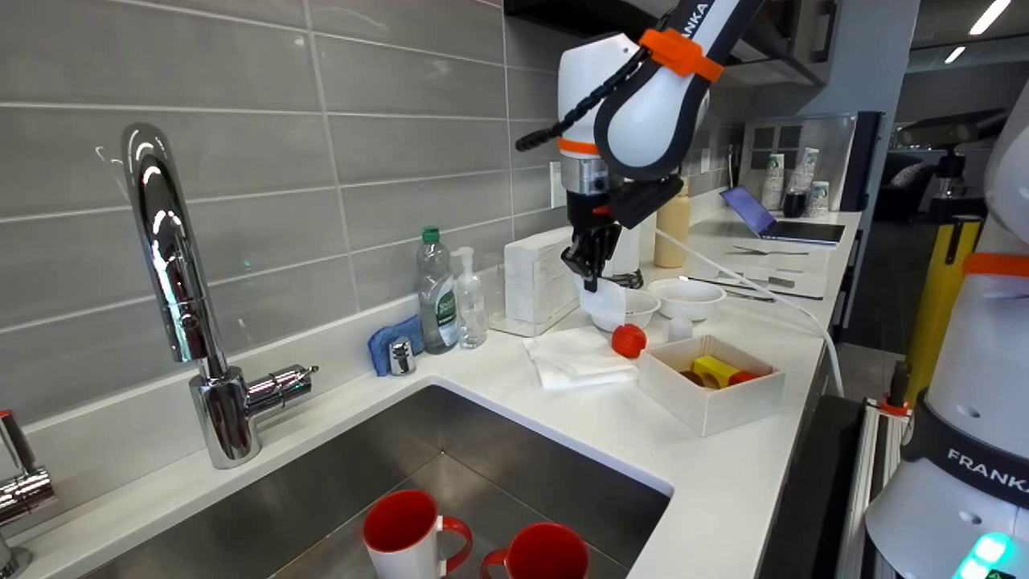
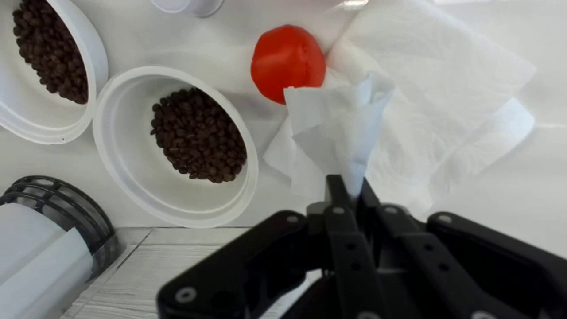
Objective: Move the white towel backwards
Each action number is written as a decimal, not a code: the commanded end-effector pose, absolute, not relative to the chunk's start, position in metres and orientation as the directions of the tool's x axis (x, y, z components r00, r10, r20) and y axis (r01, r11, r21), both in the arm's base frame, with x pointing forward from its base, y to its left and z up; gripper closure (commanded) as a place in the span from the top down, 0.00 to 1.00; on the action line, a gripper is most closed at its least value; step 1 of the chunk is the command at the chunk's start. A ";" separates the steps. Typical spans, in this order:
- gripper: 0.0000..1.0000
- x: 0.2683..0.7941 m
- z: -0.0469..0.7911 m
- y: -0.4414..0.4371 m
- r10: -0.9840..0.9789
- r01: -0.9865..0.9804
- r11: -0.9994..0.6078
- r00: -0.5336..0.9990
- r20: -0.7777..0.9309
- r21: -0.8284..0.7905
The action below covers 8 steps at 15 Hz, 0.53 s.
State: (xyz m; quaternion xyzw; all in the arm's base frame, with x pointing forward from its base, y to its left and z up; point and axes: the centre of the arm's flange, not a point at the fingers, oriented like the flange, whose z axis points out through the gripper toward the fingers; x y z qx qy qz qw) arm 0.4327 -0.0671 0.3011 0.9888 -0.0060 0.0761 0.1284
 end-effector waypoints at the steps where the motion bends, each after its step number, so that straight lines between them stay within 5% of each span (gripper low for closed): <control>1: 0.00 0.436 0.273 -0.064 0.009 -0.037 -0.969 0.983 0.184 0.246; 8: 0.00 0.437 0.244 -0.057 0.010 -0.030 -0.979 0.981 0.194 0.203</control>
